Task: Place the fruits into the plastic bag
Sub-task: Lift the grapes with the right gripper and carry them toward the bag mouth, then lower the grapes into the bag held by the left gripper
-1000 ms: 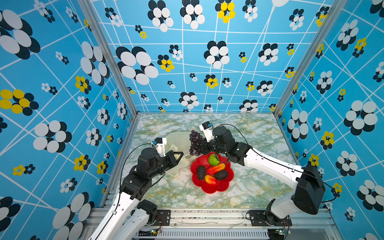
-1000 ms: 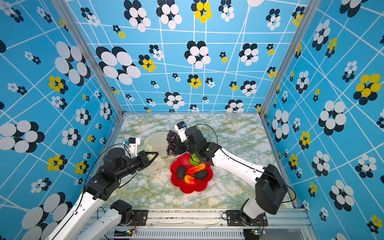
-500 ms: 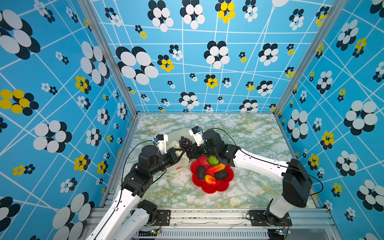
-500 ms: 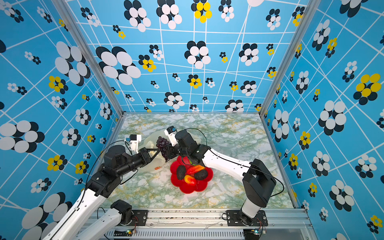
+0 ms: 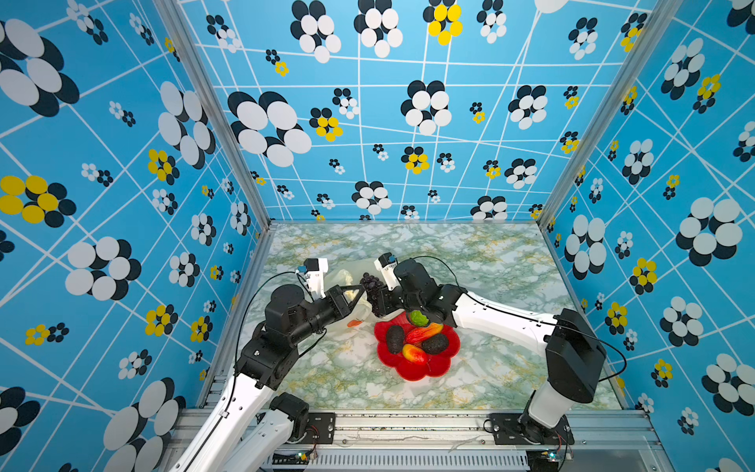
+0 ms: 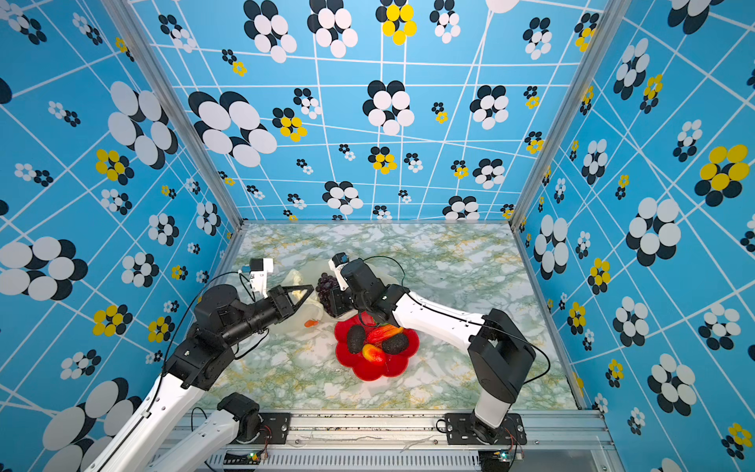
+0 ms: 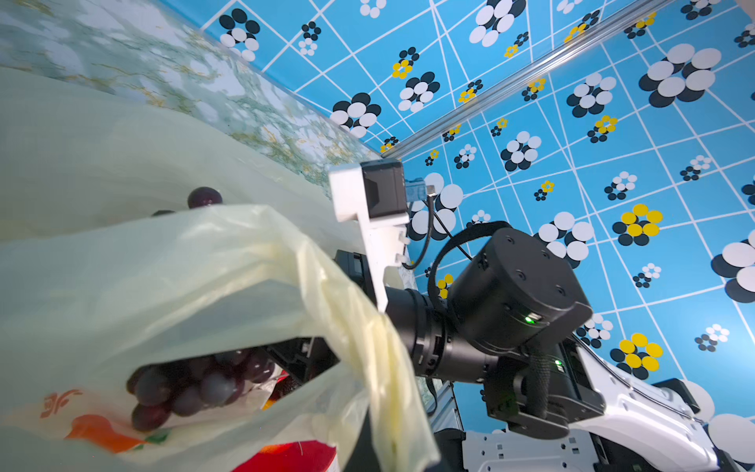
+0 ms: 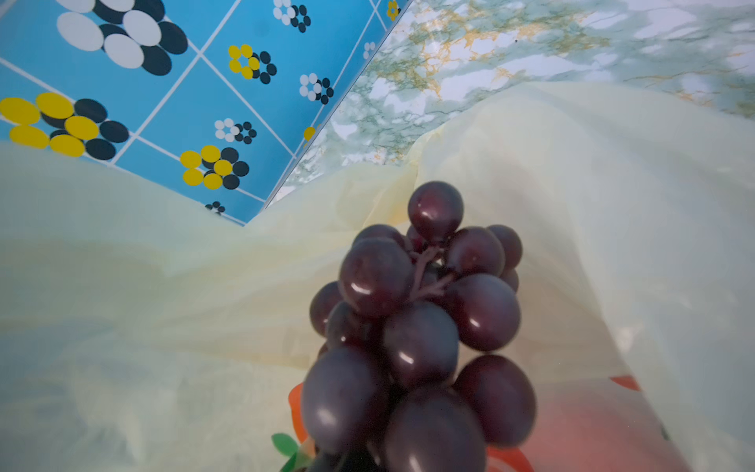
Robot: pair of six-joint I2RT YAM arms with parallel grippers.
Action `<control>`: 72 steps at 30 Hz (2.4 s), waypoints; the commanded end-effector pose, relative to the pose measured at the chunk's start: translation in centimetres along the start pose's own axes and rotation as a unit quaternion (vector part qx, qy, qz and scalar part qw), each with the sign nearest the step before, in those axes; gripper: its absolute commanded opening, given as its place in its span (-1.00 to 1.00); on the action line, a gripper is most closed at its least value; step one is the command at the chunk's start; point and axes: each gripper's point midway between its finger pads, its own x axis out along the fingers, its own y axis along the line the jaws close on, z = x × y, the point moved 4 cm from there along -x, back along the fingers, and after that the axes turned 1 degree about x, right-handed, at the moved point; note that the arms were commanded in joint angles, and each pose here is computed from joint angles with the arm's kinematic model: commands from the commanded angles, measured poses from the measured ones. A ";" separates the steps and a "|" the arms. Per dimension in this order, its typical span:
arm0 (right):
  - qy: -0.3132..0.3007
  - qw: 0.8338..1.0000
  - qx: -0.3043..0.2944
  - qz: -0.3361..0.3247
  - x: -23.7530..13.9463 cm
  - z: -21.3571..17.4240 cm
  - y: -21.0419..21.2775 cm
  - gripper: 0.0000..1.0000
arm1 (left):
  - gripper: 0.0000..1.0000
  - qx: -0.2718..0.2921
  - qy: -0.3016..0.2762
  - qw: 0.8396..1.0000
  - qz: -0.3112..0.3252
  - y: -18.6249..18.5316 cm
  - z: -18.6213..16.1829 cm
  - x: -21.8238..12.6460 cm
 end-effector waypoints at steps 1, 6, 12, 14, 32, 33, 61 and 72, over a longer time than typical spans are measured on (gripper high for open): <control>-0.046 0.998 0.031 -0.034 0.6 3.4 -0.5 -0.95 | -1.00 0.001 0.022 0.999 -0.036 -0.6 -1.1 0.3; -0.069 0.996 0.051 -0.024 2.6 4.3 -0.6 -0.97 | -1.00 0.006 0.013 0.999 -0.037 -0.7 -1.2 -0.1; -0.052 0.994 0.000 0.092 2.7 1.8 2.5 -0.91 | -1.00 0.024 -0.010 1.000 -0.001 0.0 -0.5 -0.4; -0.040 0.992 -0.033 0.116 2.2 0.3 3.0 -0.88 | -1.00 0.022 -0.019 1.000 0.008 0.4 0.0 -0.4; 0.070 0.973 -0.117 0.186 3.7 -2.6 4.4 -0.80 | -1.00 0.074 -0.058 0.995 -0.043 -3.7 3.9 -1.4; 0.075 0.973 -0.122 0.179 3.9 -2.5 4.3 -0.76 | -1.00 0.078 -0.057 0.994 -0.049 -3.9 3.9 -1.4; 0.005 0.986 -0.094 0.138 1.3 2.4 1.9 0.99 | -1.00 0.083 -0.070 0.993 -0.038 -2.4 2.8 -3.5; 0.000 0.987 -0.079 0.142 0.6 2.7 1.3 0.98 | -1.00 0.082 -0.063 0.994 -0.026 -1.4 1.9 -3.8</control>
